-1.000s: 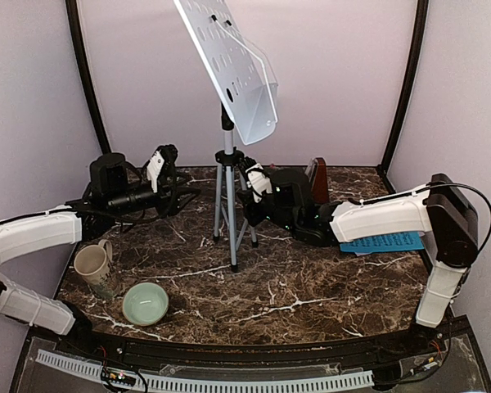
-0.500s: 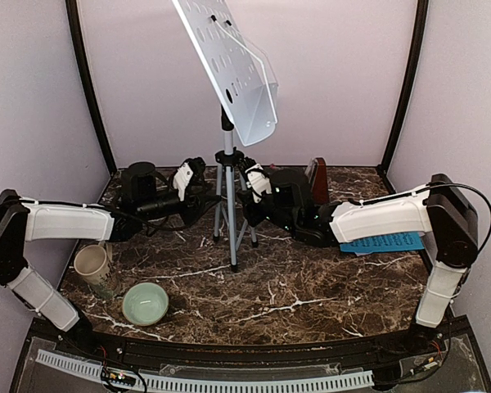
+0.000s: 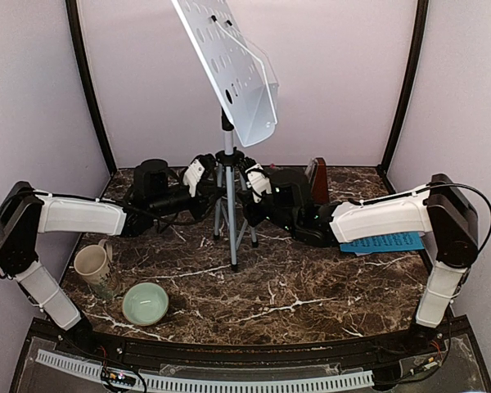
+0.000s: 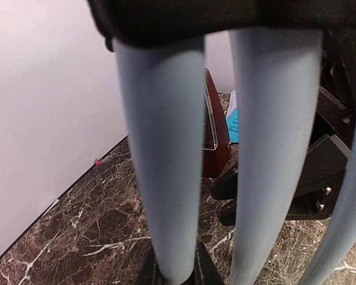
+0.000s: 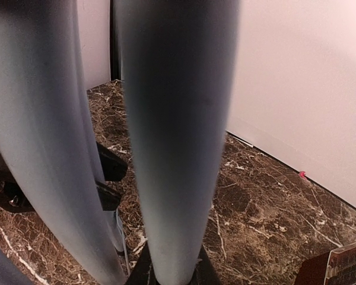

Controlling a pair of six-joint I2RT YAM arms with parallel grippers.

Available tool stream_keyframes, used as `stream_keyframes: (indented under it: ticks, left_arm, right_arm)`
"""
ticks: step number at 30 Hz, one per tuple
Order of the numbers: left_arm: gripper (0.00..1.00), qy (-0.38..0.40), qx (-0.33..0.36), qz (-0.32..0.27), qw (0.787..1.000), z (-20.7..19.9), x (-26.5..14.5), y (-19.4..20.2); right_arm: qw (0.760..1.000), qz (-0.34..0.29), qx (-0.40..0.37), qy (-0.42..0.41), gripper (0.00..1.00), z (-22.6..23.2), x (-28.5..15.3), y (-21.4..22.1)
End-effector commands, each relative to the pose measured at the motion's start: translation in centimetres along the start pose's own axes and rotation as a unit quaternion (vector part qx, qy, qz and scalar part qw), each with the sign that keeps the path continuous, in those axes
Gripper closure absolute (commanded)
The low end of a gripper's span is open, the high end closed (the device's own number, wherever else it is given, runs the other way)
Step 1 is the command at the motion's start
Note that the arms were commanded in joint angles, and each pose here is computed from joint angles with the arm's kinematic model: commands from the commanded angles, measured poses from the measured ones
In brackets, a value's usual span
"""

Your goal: Set up the instrument practice props

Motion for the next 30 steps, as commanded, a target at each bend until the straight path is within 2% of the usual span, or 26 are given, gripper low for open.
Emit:
stream_keyframes:
  ticks: [1,4,10,18,30]
  left_arm:
    - [0.93,-0.034,0.028,-0.001,0.999,1.2,-0.3,-1.4]
    - [1.0,-0.032,0.033,0.002,0.999,1.2,-0.4,-1.6]
    - [1.0,-0.005,0.047,0.01,0.999,2.5,-0.9,-1.8]
    - [1.0,-0.017,0.064,0.018,0.998,5.4,-1.2,-2.5]
    - [1.0,-0.045,0.109,0.013,0.993,8.0,1.4,-2.5]
  right_arm:
    - [0.998,0.039,-0.032,0.043,1.0,-1.7,-0.7,0.9]
    - [0.998,0.035,-0.031,0.051,1.0,-2.3,-1.1,0.5]
    - [0.997,0.032,-0.027,0.065,1.0,-3.6,-1.9,0.3]
    - [0.995,0.041,-0.027,0.086,1.0,-5.1,-2.3,1.0]
    - [0.99,0.039,-0.044,0.128,1.0,-8.0,-1.6,1.0]
Point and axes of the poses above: each gripper's point midway between its finger pads, its own x axis out along the fingers, its own z axis along the line the jaws close on, y = z × x, the point moved 6 cm from there along -x, back along the fingers, and after that the axes turned 2 degrees about -x, right-handed, at the moved point
